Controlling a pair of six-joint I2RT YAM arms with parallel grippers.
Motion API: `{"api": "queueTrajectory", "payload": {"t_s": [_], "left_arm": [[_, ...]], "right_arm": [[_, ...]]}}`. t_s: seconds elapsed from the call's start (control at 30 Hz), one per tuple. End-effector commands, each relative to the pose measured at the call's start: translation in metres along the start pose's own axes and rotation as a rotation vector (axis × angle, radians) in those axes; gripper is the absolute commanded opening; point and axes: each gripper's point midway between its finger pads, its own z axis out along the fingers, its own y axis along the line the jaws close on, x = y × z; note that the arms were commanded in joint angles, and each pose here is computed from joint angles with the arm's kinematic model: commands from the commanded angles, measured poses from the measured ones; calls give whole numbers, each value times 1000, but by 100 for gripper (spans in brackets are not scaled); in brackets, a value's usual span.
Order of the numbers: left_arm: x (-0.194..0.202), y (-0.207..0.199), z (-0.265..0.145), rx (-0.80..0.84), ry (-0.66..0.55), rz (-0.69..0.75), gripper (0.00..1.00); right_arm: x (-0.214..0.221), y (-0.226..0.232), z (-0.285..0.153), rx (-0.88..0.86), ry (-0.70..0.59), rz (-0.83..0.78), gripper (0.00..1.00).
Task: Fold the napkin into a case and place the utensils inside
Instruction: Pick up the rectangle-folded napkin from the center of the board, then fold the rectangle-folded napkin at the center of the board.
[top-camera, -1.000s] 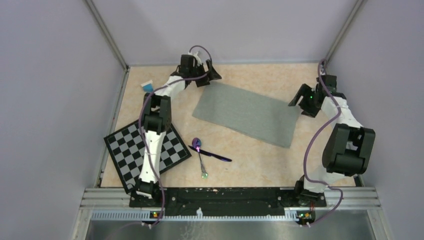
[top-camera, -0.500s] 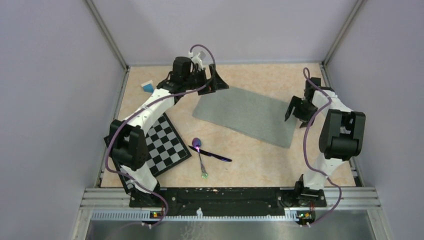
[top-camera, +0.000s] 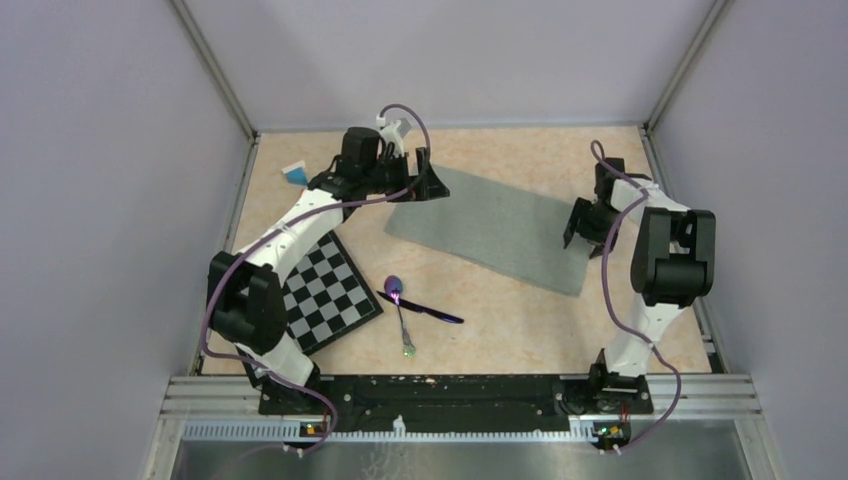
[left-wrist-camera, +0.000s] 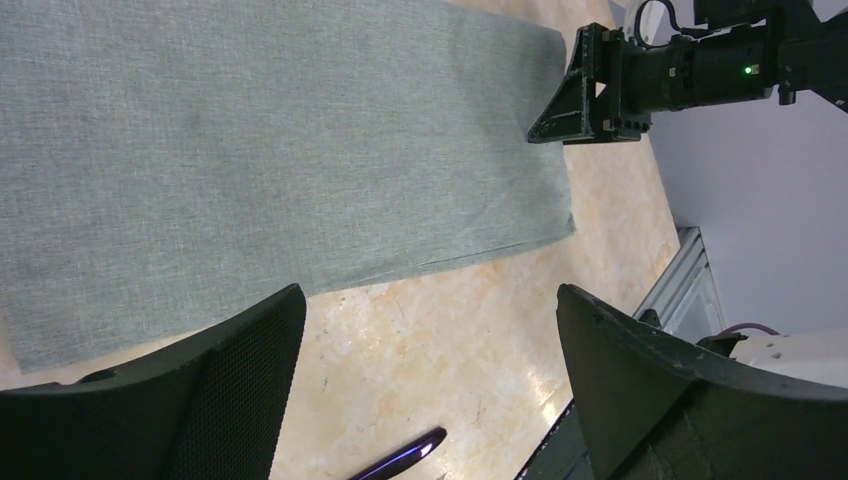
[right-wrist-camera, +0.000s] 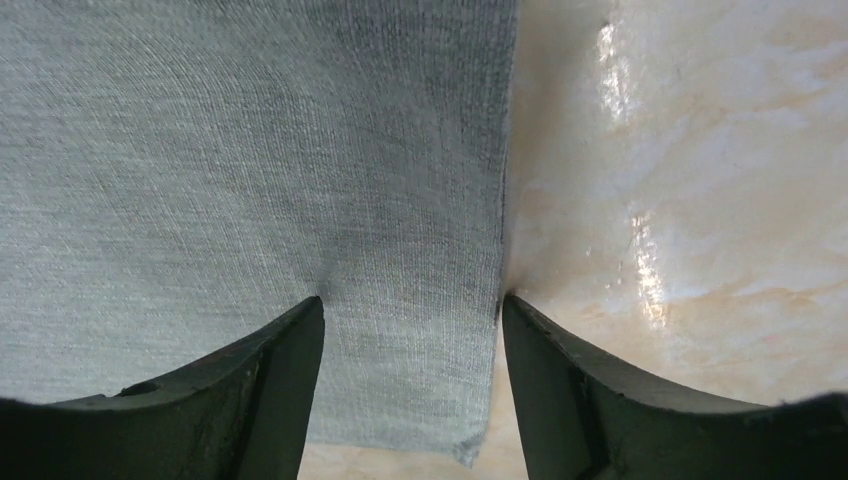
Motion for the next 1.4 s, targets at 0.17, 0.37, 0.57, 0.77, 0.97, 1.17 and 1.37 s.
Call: {"api": "queueTrajectory", "payload": {"t_s": [0.17,0.37,0.57,0.77,0.97,1.17,1.37], "left_arm": [[-11,7,-15,-12,-49,59,99],[-11,13,-20,-35,-63,68,99],[-8,14,-20,-25,-55,62,99],[-4,12,-19,-7,-47,51,99],[1,8,-19,22,-32,36,99],[2,7,-20,24,-34,37,99],[4,10,-19,19,-33,37,99]], "right_arm": [[-9,-8,20,94,-46,18,50],[-5,-17,23,146,-72,0,20],[-7,-28,11,183,-108,-89,0],[-4,-70,-13,399,-94,-120,0],[-19,-114,-45,618,-160,-166,0],[-38,-139,-68,702,-197,-208,0],[-42,-116,-75,627,-259,-260,0]]}}
